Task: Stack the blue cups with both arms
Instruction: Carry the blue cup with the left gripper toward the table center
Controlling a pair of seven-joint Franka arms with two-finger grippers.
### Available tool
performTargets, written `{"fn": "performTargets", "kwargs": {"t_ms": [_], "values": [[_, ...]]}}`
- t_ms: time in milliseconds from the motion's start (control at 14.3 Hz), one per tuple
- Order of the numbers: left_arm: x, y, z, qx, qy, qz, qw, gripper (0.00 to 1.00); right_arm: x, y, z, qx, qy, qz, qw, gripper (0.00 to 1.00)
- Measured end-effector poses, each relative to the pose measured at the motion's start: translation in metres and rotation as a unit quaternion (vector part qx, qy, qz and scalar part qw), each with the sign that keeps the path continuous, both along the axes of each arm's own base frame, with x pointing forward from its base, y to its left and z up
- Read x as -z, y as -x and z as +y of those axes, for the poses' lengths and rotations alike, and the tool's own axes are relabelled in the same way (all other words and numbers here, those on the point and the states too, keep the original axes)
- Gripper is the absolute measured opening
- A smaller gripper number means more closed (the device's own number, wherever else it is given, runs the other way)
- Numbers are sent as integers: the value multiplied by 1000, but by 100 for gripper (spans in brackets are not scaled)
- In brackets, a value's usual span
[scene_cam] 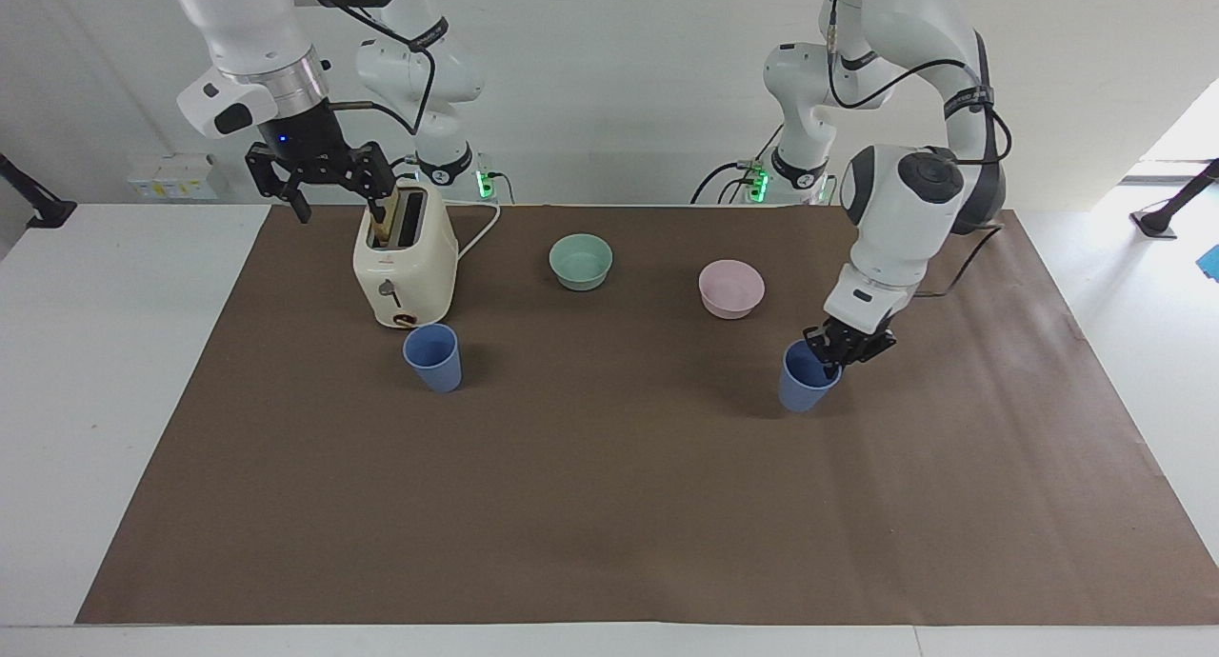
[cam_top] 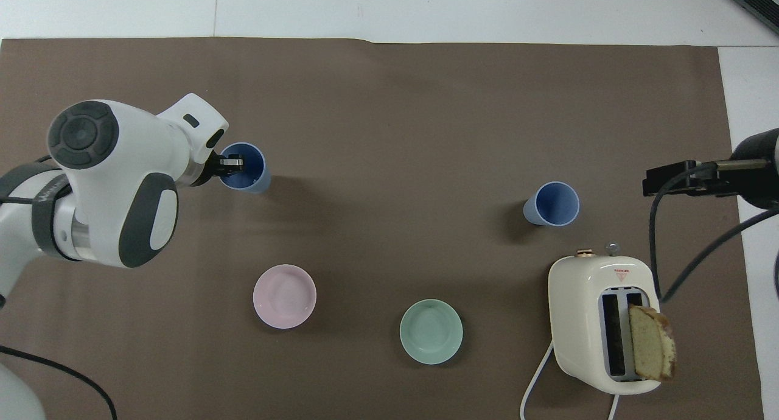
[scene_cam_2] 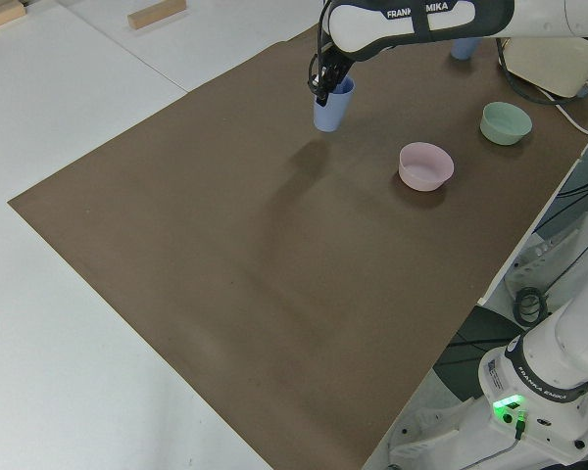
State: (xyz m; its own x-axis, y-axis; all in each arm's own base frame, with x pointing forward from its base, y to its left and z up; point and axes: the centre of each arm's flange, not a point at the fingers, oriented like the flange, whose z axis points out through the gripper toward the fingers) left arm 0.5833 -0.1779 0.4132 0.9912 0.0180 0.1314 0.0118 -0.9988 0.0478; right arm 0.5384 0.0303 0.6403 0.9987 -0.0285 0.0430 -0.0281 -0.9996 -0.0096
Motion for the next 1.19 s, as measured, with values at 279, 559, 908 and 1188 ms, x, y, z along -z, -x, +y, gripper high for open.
{"fn": "performTargets", "kwargs": {"t_ms": [279,559,908,1188], "values": [[12,13,-42,-9,5,4,1000,4,0,0,0,0,0,0,1000,100],[18,20,-52,-4,3,9,1000,4,0,0,0,0,0,0,1000,100],[37,31,-75,-3,4,12,1000,4,0,0,0,0,0,0,1000,100],[38,36,-88,1,5,11,1000,4,0,0,0,0,0,0,1000,100]]}}
